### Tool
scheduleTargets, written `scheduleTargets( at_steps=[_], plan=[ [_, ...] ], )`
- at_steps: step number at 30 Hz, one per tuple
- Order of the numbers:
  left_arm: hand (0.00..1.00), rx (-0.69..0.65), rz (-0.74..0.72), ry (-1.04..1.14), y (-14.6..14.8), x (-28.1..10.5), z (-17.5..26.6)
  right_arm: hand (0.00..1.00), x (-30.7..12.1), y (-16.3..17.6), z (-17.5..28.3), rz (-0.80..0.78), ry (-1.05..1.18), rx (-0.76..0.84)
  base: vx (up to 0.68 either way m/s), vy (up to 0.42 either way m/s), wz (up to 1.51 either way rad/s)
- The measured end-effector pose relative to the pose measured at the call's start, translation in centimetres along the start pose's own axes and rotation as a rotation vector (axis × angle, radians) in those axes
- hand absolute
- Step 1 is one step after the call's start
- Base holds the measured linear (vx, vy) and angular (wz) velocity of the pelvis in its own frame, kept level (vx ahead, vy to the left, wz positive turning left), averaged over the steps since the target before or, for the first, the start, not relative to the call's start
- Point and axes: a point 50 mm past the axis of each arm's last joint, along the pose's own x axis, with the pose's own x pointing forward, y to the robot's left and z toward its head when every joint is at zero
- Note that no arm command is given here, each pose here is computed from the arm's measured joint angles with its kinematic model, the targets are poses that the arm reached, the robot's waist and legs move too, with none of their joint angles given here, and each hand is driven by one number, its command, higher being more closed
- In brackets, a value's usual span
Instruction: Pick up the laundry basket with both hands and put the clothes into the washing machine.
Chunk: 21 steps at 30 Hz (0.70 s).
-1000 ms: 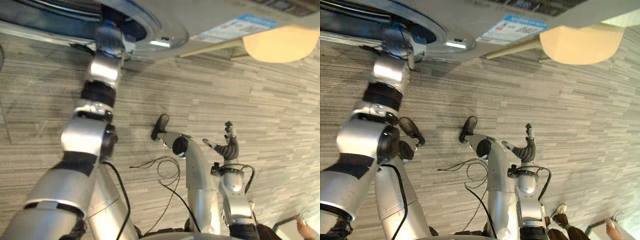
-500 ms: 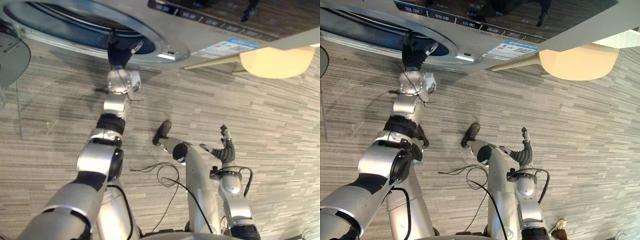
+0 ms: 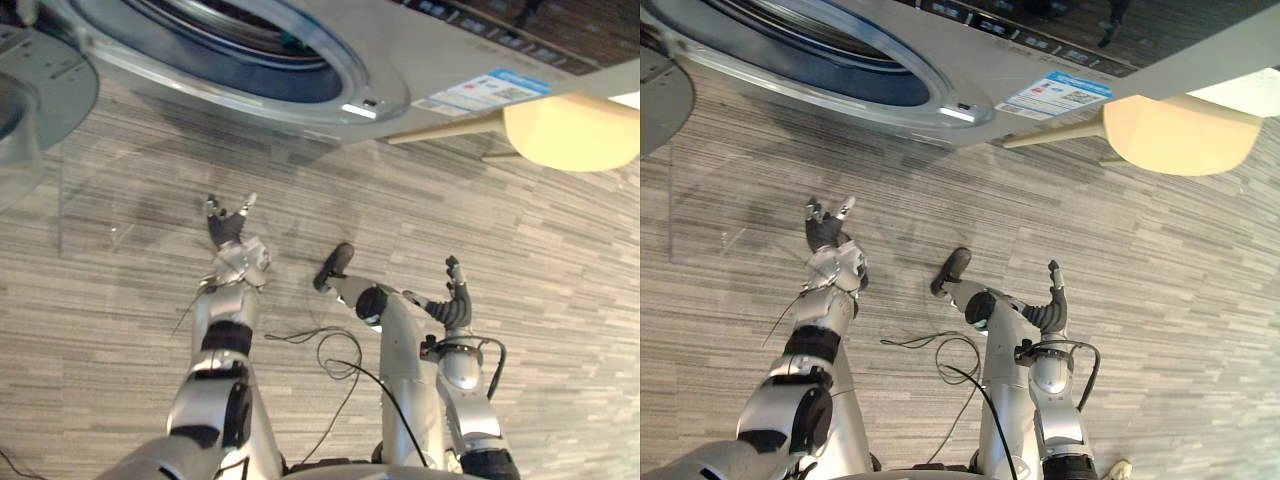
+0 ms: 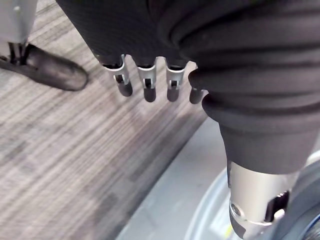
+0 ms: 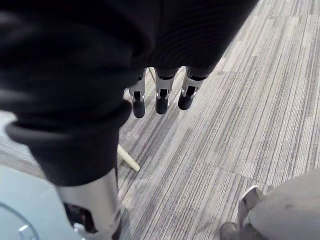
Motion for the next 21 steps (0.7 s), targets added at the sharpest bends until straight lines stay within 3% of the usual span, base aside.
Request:
scheduleTargets(
  at_steps=[3, 9, 12, 17, 21],
  plan=[
    [0.00, -0.054, 0.029, -0.032, 2.0, -1.0, 0.0, 0.00, 0.0, -0.2, -0.4, 0.003, 0.012, -0.016, 0.00, -0.019, 0.18],
    [0.00, -0.023, 0.056, 0.031, 4.7, -2.5, -2.2, 0.00, -0.3, -0.2, -3.1, 0.029, 0.121, -0.071, -0.02, -0.037, 0.11],
    [0.00, 0.034, 0.081, 0.116, 6.9, -3.6, -4.3, 0.00, -1.0, 0.0, -5.2, 0.065, 0.220, -0.103, -0.04, -0.086, 0.23],
    [0.00, 0.212, 0.203, 0.348, 13.1, -7.4, -9.3, 0.00, -2.7, 0.0, -9.0, 0.116, 0.390, -0.154, -0.01, -0.154, 0.19],
    [0.00, 0.282, 0.295, 0.534, 17.3, -12.1, -12.4, 0.00, -5.0, -0.9, -11.7, 0.148, 0.513, -0.200, 0.09, -0.126, 0.36]
  ],
)
